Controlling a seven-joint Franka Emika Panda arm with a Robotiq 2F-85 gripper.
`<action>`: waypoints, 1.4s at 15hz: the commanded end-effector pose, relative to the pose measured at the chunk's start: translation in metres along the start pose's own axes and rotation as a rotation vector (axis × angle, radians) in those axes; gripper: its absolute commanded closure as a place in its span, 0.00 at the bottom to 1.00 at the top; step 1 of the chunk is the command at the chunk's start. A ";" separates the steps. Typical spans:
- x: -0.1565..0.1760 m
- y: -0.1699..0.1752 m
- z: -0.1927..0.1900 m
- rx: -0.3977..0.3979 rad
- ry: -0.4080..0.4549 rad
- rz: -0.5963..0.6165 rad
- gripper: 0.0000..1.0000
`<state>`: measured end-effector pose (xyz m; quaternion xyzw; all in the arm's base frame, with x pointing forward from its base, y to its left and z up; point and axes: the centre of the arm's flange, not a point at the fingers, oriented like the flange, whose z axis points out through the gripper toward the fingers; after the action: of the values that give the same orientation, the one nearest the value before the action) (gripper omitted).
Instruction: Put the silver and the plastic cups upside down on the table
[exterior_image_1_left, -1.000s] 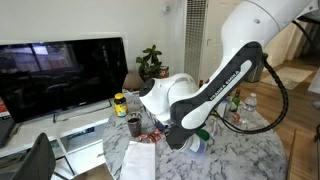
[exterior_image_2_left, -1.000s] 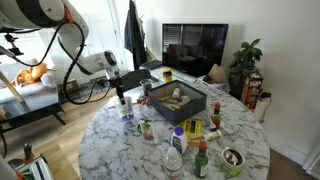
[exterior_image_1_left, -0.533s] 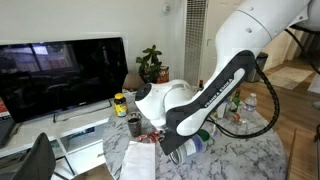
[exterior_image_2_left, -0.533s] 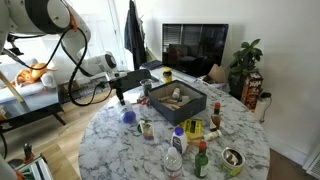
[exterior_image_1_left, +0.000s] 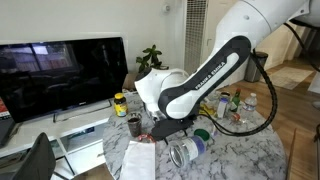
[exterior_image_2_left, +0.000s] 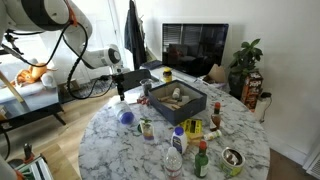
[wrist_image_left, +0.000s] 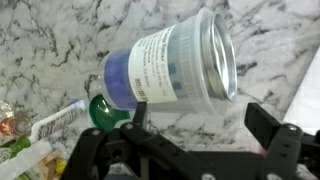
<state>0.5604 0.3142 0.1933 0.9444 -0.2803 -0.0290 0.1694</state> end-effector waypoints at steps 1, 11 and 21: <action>0.021 0.041 -0.017 0.054 -0.101 0.162 0.00; 0.045 0.133 0.044 0.164 -0.476 0.519 0.00; 0.030 0.154 0.103 0.429 -0.547 0.762 0.00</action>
<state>0.5137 0.1498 0.1577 0.7530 -0.6333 -0.1589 -0.0810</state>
